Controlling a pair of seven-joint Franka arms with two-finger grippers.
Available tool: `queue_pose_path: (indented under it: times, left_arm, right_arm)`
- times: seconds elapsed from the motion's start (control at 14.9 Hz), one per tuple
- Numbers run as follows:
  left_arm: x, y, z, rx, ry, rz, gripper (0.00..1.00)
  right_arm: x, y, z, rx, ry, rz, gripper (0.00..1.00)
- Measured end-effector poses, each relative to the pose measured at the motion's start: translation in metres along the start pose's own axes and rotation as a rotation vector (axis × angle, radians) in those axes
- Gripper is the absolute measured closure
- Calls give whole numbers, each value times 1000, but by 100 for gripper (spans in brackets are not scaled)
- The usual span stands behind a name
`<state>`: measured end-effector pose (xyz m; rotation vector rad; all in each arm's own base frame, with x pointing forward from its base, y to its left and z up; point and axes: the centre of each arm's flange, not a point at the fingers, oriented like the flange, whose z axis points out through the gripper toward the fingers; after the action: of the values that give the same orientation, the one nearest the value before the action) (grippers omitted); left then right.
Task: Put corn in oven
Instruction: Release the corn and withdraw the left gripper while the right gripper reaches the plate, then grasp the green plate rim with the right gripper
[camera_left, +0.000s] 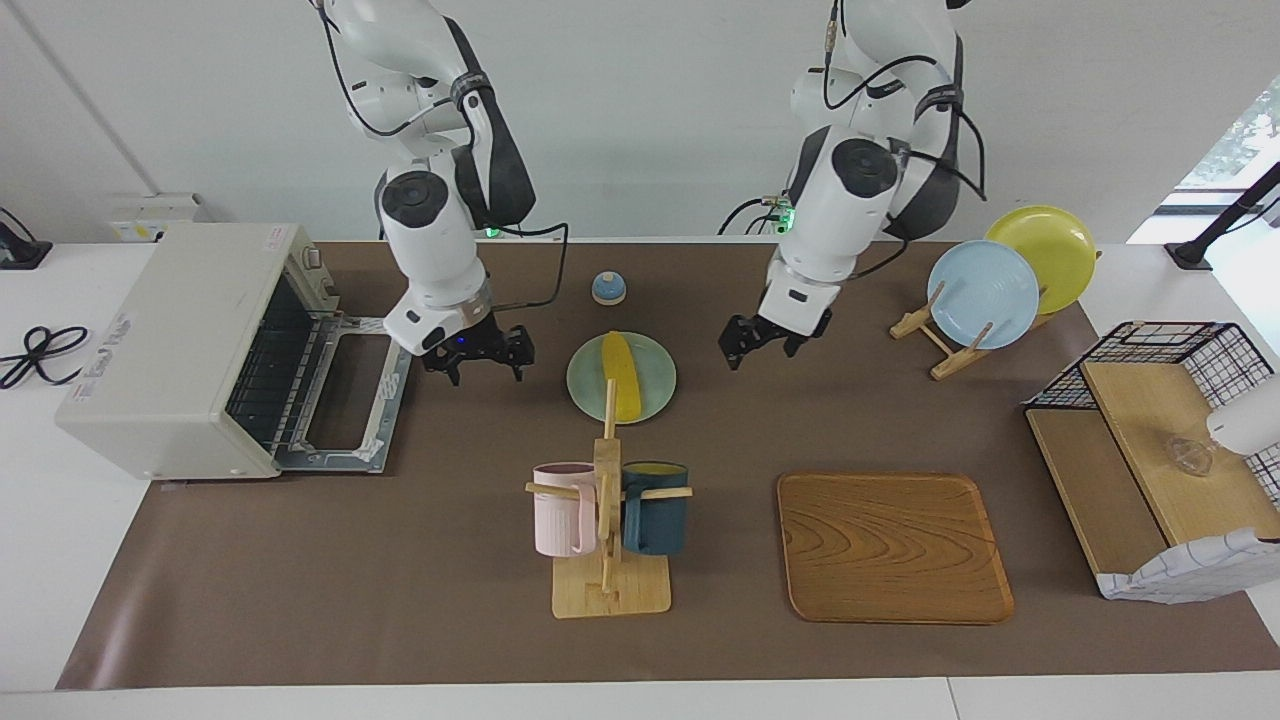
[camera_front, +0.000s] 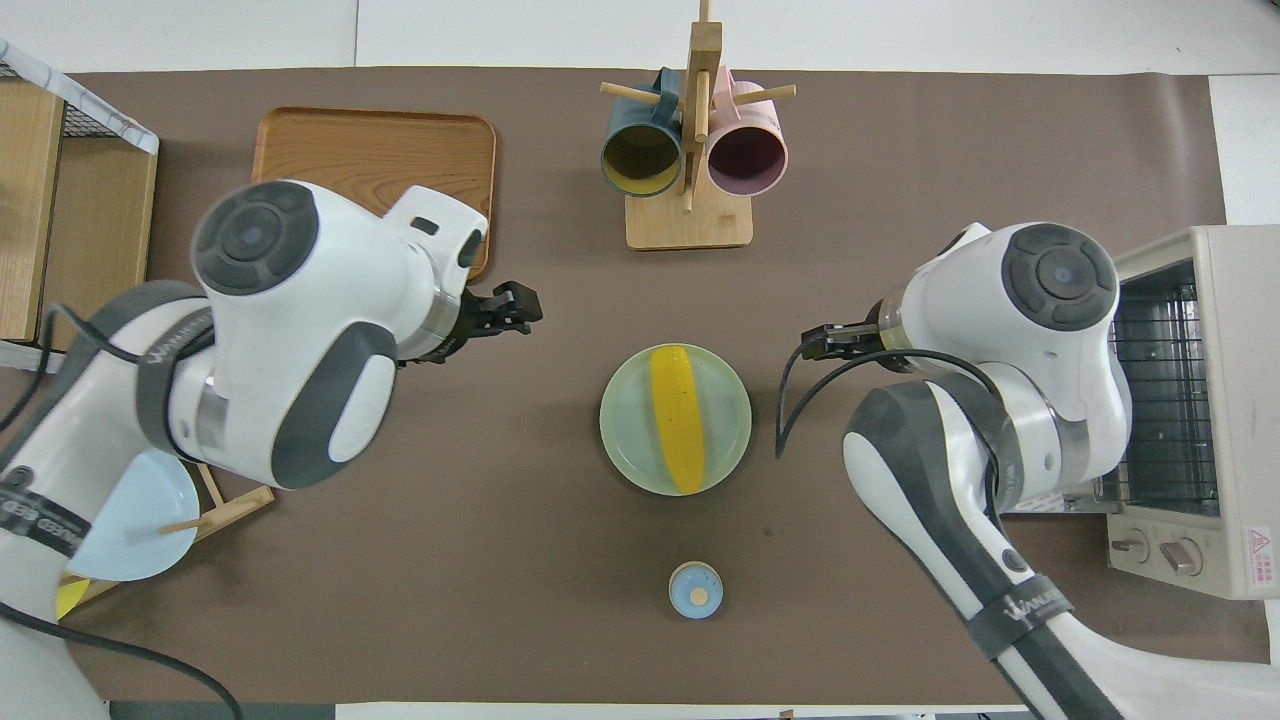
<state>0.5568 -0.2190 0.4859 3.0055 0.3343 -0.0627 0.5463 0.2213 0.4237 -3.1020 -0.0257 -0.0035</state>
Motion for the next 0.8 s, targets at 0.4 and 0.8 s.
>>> queue_pose_path:
  times: [0.4,0.8]
  left_arm:
    - [27,-125,-80,22,-51,86,0]
    - [-3,-159,-118,96,-101,120,0]
  right_arm:
    - [-23,-216,49,-139,31,-1,0]
    - [-30,-231,113,-115,50,-30,20]
